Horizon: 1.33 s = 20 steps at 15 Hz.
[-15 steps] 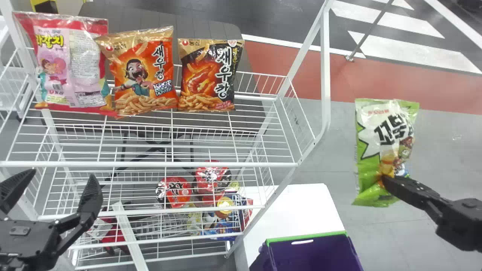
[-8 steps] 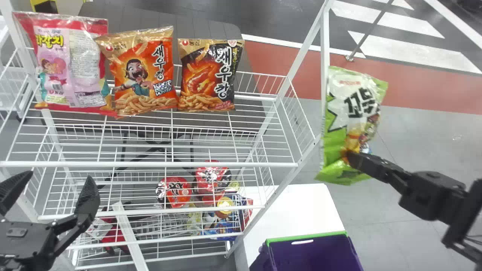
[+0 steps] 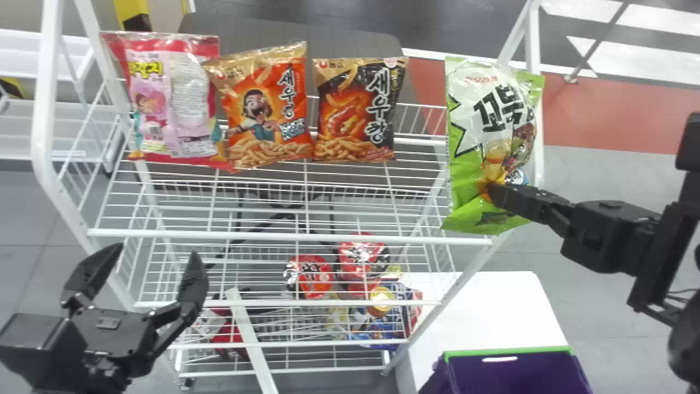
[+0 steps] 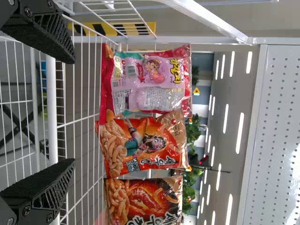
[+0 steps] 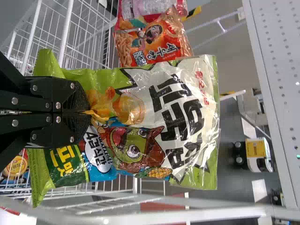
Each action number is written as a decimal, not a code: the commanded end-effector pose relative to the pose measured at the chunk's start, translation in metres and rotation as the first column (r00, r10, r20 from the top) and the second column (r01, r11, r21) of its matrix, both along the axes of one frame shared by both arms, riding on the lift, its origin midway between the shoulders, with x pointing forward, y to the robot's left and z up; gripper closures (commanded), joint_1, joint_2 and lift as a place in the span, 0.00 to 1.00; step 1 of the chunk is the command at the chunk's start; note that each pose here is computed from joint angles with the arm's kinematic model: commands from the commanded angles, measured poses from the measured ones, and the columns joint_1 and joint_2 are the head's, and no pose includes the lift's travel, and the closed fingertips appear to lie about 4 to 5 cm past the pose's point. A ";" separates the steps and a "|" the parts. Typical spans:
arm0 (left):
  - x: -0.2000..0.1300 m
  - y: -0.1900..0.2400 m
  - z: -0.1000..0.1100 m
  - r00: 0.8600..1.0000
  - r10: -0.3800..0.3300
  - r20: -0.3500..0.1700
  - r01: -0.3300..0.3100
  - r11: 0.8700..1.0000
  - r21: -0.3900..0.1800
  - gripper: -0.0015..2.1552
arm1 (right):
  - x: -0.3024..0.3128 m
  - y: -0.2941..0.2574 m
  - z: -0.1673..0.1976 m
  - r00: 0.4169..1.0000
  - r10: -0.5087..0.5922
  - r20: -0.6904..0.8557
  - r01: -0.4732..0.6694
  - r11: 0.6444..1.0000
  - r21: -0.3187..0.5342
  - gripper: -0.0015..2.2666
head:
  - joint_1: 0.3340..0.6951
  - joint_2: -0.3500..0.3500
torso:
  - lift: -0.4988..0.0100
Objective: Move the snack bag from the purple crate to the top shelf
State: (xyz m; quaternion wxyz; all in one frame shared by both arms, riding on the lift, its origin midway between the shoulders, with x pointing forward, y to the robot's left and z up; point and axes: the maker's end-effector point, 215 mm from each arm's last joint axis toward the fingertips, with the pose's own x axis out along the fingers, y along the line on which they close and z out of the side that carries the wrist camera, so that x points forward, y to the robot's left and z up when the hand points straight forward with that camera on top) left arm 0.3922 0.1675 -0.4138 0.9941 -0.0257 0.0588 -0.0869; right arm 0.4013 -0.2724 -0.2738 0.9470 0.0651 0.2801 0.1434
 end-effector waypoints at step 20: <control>0.005 0.013 -0.008 1.000 0.007 0.013 -0.007 1.000 -0.005 0.03 | 0.111 0.032 -0.082 0.982 0.062 0.179 0.012 0.922 -0.386 0.80 | 1.00 0.38 | 0.98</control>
